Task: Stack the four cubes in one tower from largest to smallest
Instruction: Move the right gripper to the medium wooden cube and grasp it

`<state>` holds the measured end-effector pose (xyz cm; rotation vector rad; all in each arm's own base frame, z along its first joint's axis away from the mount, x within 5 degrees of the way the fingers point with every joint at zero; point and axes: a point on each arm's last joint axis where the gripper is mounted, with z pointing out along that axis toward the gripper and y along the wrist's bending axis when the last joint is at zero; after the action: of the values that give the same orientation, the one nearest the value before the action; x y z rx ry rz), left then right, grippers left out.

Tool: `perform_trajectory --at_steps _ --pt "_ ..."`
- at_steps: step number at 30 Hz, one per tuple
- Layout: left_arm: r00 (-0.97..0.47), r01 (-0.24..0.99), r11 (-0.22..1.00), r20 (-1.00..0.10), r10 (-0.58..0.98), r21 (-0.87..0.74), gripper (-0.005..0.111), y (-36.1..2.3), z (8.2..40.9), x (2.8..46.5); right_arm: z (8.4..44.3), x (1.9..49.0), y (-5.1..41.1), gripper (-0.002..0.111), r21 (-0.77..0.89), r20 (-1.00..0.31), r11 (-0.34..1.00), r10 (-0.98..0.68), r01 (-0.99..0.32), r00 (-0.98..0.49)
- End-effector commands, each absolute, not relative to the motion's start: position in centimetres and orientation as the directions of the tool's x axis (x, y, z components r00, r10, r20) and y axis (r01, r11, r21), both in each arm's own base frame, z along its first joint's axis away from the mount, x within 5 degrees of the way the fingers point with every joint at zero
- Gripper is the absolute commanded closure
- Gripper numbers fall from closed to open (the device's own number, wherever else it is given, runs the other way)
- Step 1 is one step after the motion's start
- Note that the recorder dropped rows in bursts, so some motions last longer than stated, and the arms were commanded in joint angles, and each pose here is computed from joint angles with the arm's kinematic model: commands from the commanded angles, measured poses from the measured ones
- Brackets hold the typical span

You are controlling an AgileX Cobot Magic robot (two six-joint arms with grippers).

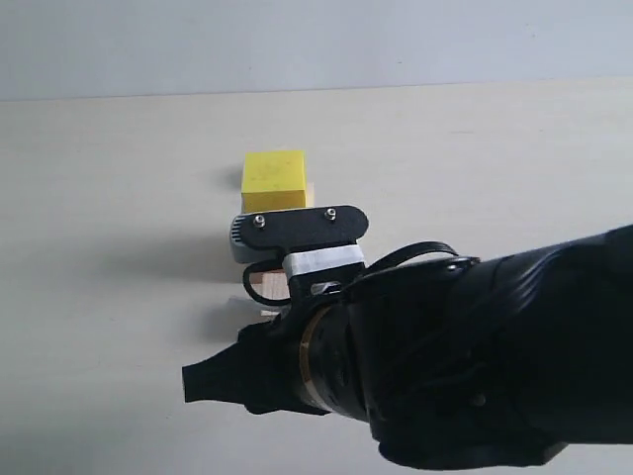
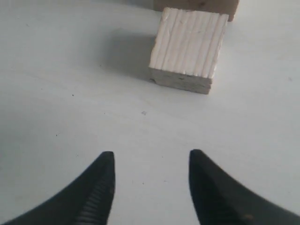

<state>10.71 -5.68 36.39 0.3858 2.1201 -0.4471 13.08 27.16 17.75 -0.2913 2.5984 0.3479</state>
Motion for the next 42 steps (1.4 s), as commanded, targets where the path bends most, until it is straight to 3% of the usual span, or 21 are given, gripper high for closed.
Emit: perform_trajectory --at_steps 1,5,14,29,42 --pt "-0.545 0.450 0.874 -0.832 0.105 -0.184 0.107 -5.9 36.3 10.5 17.9 14.6 26.6 0.041 0.228 -0.508 0.957 -0.041 -0.181 -0.860" --pt "-0.540 0.483 0.856 -0.832 0.127 -0.183 0.107 -6.3 36.3 10.3 18.2 16.3 26.2 0.041 0.260 -0.501 0.958 0.030 -0.118 -0.865" --pt "-0.529 0.513 0.840 -0.835 0.150 -0.174 0.107 -6.6 36.3 10.1 20.1 18.3 28.0 0.041 0.313 -0.539 0.940 0.059 -0.135 -0.840" --pt "-0.501 0.561 0.811 -0.848 0.172 -0.167 0.107 -6.8 36.6 9.3 15.4 18.9 28.8 0.041 0.193 -0.479 0.978 0.023 -0.080 -0.878" --pt "-0.501 0.582 0.794 -0.846 0.184 -0.172 0.107 -7.0 36.6 8.9 15.0 20.2 30.4 0.041 0.129 -0.498 0.988 -0.010 -0.085 -0.867"
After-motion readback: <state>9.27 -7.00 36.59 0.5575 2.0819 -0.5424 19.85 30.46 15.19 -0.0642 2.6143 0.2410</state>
